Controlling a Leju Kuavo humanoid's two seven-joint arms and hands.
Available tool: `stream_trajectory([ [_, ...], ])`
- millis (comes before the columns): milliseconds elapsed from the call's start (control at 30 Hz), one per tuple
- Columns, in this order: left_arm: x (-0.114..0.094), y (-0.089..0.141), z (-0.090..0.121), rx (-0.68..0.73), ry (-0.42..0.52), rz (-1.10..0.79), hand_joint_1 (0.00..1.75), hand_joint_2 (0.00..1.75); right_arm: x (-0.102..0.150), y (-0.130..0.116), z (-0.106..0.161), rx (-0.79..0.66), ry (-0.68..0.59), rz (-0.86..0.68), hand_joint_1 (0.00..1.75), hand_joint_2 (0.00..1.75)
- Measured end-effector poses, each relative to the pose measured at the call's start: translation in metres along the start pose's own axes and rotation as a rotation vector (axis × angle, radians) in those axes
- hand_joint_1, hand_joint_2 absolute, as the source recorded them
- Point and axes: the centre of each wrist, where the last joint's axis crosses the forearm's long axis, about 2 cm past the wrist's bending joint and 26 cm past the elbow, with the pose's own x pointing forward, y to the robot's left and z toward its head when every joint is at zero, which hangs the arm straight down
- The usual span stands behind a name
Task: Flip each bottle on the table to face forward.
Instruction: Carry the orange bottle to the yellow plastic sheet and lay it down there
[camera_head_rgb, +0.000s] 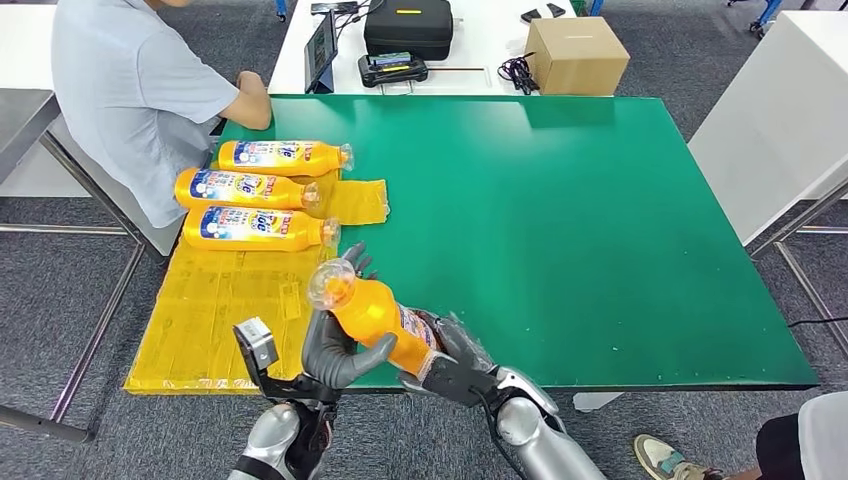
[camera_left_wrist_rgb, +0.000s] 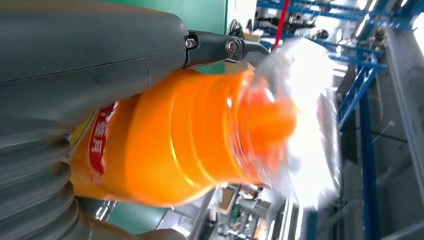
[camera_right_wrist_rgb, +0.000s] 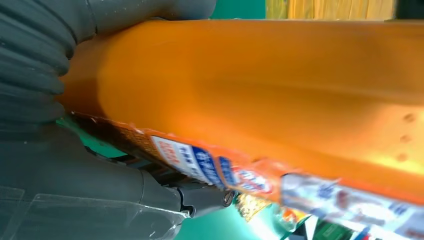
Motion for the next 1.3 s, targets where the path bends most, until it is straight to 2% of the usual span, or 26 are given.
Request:
stream_trajectory([
  [267,-0.011,-0.004,-0.001,-0.061,0.071,-0.031,0.00,1.75,0.000,0.000,0.001,0.001,-0.014,0.008,1.75,1.75],
  [300,-0.013,-0.004,-0.001,-0.061,0.076,-0.031,0.12,1.75,0.000,0.000,0.001,0.002,-0.015,0.008,1.75,1.75],
  [400,-0.015,-0.004,0.000,-0.057,0.082,-0.023,1.43,1.75,0.001,0.001,0.000,0.005,-0.019,0.007,1.75,1.75],
  [433,-0.016,-0.005,0.001,-0.057,0.081,-0.020,1.75,1.75,0.001,0.001,0.000,0.005,-0.020,0.004,1.75,1.75],
  [500,-0.016,-0.005,0.000,-0.058,0.073,-0.017,1.75,1.75,0.001,0.001,0.000,0.002,-0.023,-0.003,1.73,1.75],
  [600,-0.016,-0.005,-0.001,-0.060,0.059,-0.017,1.75,1.75,0.001,0.001,0.000,0.000,-0.030,-0.020,1.54,1.75],
  [667,-0.016,-0.005,-0.001,-0.059,0.053,-0.017,1.75,1.75,0.001,0.001,0.000,0.000,-0.033,-0.028,0.97,1.75],
  [733,-0.016,-0.005,-0.001,-0.058,0.048,-0.018,1.75,1.75,0.001,0.001,-0.001,0.003,-0.034,-0.033,0.24,1.75],
  [800,-0.016,-0.005,-0.001,-0.055,0.042,-0.018,1.75,1.75,0.002,0.001,-0.001,0.008,-0.034,-0.039,0.00,1.75],
  [1300,-0.006,-0.002,-0.003,-0.031,0.006,-0.025,1.75,1.75,-0.002,0.003,-0.002,0.020,-0.003,-0.042,0.00,1.75],
])
